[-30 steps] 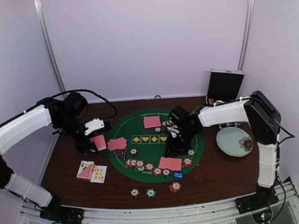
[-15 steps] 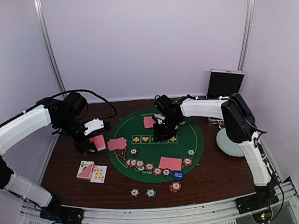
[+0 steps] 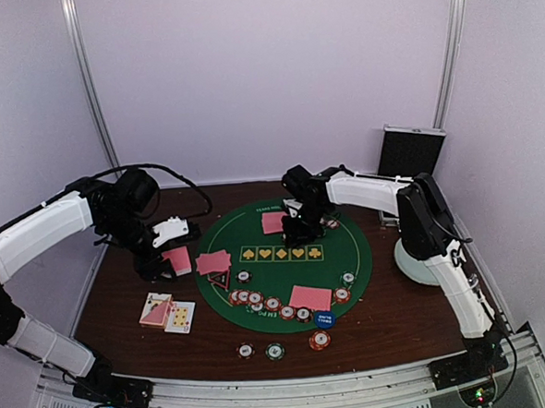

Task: Distribute texas hold em gaming equipment

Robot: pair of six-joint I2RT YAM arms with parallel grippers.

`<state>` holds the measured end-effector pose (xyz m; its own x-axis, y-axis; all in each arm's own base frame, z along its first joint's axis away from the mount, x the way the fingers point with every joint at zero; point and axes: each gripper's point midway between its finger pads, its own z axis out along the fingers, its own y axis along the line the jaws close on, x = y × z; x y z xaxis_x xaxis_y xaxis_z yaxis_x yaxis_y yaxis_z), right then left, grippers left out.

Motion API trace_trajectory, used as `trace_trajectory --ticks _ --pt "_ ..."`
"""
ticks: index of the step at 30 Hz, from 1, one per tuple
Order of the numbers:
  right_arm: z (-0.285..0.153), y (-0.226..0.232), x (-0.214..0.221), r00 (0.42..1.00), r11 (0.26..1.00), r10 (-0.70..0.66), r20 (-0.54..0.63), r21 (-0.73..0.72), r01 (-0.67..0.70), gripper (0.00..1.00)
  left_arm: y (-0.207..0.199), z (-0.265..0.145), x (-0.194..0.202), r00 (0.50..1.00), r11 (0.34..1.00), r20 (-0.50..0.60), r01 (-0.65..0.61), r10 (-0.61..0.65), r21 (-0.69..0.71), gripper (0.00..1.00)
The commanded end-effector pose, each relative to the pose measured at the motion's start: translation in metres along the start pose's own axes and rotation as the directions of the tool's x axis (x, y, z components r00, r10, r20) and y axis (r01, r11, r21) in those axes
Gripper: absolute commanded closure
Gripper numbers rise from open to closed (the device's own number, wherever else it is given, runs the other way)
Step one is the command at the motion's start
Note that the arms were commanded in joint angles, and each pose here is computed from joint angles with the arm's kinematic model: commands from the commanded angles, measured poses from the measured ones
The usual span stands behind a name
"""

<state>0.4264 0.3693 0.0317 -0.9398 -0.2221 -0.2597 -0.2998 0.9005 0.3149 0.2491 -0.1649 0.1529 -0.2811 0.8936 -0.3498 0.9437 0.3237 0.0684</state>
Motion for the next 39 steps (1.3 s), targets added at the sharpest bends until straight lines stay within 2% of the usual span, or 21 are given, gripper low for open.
trace_trajectory --ticks 1,16,20,26,30,31,35,39 --pt "0.018 -0.019 -0.001 1.0 0.998 0.0 -0.028 0.056 0.002 0.76 0.006 -0.012 -0.011 0.999 0.999 0.043 -0.026 0.028 -0.035 1.0" --pt "0.032 -0.026 -0.056 0.995 0.999 0.035 0.097 -0.004 -0.034 0.78 0.006 -0.013 -0.015 0.998 0.999 0.053 -0.026 0.028 -0.028 1.0" --pt "0.021 -0.014 -0.07 0.99 0.997 0.043 0.138 -0.073 -0.033 0.71 0.007 -0.014 -0.019 0.998 1.0 0.064 -0.019 0.02 -0.02 1.0" --pt "-0.028 0.025 -0.075 0.98 0.981 0.03 0.197 -0.195 0.01 0.56 0.006 -0.014 -0.018 0.998 1.0 0.063 -0.014 0.015 -0.019 1.0" --pt "-0.065 0.07 -0.061 0.969 0.921 0.097 0.229 -0.389 0.0 0.43 0.004 -0.013 -0.015 0.998 1.0 0.058 -0.013 0.014 -0.014 1.0" --pt "-0.064 0.077 -0.047 0.972 0.902 0.114 0.206 -0.432 -0.015 0.4 0.003 -0.013 -0.015 0.998 1.0 0.058 -0.013 0.014 -0.015 1.0" --pt "-0.087 0.134 -0.019 0.97 0.775 0.168 0.176 -0.631 -0.02 0.32 0.003 -0.012 -0.015 0.998 1.0 0.061 -0.012 0.013 -0.014 1.0" --pt "-0.101 0.186 0.006 0.977 0.66 0.165 0.133 -0.751 -0.01 0.28 0.002 -0.013 -0.018 0.997 1.0 0.076 -0.004 0.004 -0.002 1.0"
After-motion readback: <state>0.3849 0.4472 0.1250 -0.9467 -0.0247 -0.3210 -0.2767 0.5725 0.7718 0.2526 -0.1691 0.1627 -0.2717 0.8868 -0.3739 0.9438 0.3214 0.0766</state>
